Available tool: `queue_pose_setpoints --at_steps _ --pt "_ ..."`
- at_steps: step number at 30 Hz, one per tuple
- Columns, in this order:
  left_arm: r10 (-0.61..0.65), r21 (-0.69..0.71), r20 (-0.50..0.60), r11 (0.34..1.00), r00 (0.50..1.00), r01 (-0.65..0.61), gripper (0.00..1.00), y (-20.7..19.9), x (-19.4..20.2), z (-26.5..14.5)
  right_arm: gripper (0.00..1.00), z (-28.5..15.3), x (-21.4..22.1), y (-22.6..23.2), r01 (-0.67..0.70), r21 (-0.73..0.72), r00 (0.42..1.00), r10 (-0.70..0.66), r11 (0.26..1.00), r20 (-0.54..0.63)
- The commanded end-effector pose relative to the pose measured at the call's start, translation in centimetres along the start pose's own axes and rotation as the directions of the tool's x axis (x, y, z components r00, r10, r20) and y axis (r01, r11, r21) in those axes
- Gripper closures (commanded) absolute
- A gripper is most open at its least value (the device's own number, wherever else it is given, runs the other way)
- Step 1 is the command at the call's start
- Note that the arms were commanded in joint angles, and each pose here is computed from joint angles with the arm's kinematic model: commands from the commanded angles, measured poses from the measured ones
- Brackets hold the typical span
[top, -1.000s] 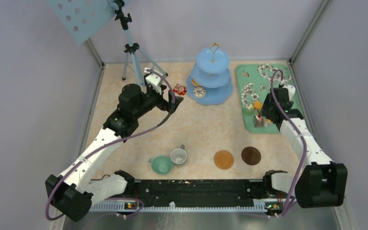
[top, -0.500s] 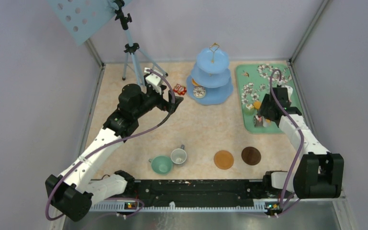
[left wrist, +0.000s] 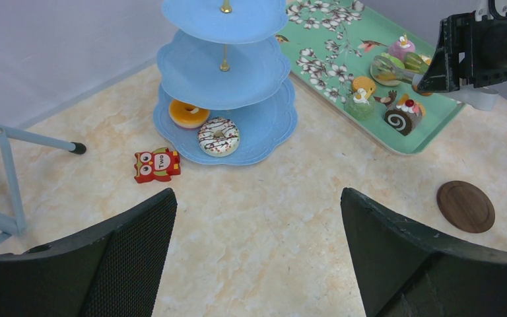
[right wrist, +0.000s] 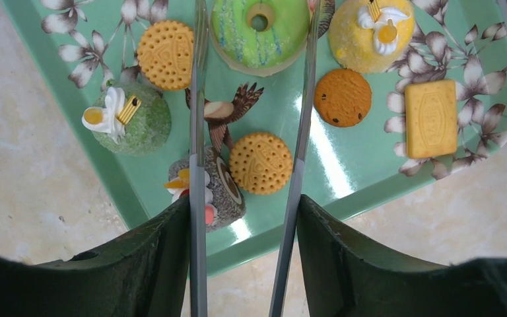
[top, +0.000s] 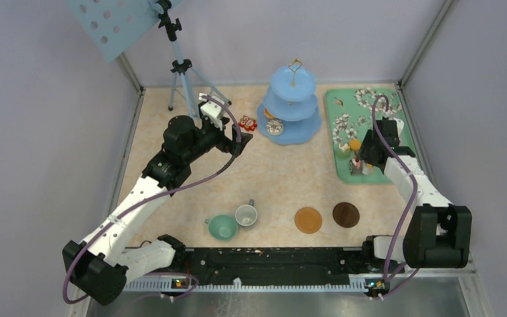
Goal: Serve the afternoon tea
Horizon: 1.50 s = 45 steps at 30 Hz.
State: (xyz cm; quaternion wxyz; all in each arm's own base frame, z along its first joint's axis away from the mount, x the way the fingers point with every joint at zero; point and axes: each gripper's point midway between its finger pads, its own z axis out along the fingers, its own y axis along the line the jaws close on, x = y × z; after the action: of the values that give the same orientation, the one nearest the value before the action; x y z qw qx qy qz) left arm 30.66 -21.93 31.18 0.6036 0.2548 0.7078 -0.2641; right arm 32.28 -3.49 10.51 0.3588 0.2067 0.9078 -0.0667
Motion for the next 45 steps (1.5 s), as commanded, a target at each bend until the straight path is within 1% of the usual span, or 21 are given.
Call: queue_pose_setpoints --at_steps 1,9,12,17,21,23,25,28,31,34,40,45 --pt "-0.001 0.016 0.037 1.0 0.999 0.0 0.01 -0.4 -0.9 0.3 0.47 0.1 -1.8 0.4 -0.026 -0.023 0.998 0.027 0.999 0.058" --pt "-0.003 0.018 0.033 1.0 0.999 0.003 0.01 -0.4 -0.8 0.3 0.53 -1.1 -3.0 0.7 -0.018 -0.05 0.995 0.023 0.999 0.097" --pt "-0.003 0.019 0.032 1.0 0.999 0.003 0.01 -0.4 -0.7 0.4 0.56 -2.0 -4.0 1.2 -0.009 -0.089 0.992 0.02 0.996 0.123" --pt "-0.003 0.018 0.032 1.0 0.999 0.003 0.01 -0.3 -0.8 0.4 0.58 -3.9 -5.8 3.5 0.04 -0.212 0.981 0.002 0.976 0.192" --pt "-0.004 0.015 0.031 1.0 1.0 0.003 0.01 -0.3 -0.7 0.4 0.59 -5.8 -5.9 7.8 0.136 -0.333 0.969 -0.056 0.933 0.239" --pt "-0.004 0.015 0.031 1.0 1.0 0.003 0.01 -0.3 -0.7 0.4 0.59 -6.9 -5.4 10.7 0.2 -0.401 0.96 -0.097 0.894 0.261" --pt "-0.004 0.015 0.028 1.0 1.0 0.004 0.01 -0.3 -0.6 0.4 0.59 -7.7 -4.4 13.6 0.24 -0.474 0.959 -0.131 0.847 0.252" --pt "-0.004 0.015 0.029 1.0 1.0 0.004 0.01 -0.3 -0.6 0.5 0.59 -8.4 -2.7 17.1 0.29 -0.529 0.952 -0.185 0.797 0.243" --pt "-0.003 0.015 0.029 1.0 1.0 0.002 0.01 -0.3 -0.6 0.4 0.59 -8.8 -1.5 19.6 0.33 -0.553 0.941 -0.223 0.765 0.254" --pt "-0.004 0.017 0.032 1.0 0.999 0.003 0.01 -0.3 -0.7 0.4 0.59 -8.6 -0.9 21.1 0.348 -0.554 0.936 -0.248 0.756 0.25" --pt "0.001 0.012 0.039 1.0 0.999 -0.002 0.01 -0.3 -1.0 0.2 0.59 -7.3 -0.8 21.9 0.345 -0.526 0.937 -0.257 0.777 0.236" --pt "0.001 0.015 0.042 1.0 0.999 -0.001 0.01 -0.4 -1.1 0.1 0.59 -5.8 -1.4 22.0 0.362 -0.472 0.93 -0.277 0.804 0.242"
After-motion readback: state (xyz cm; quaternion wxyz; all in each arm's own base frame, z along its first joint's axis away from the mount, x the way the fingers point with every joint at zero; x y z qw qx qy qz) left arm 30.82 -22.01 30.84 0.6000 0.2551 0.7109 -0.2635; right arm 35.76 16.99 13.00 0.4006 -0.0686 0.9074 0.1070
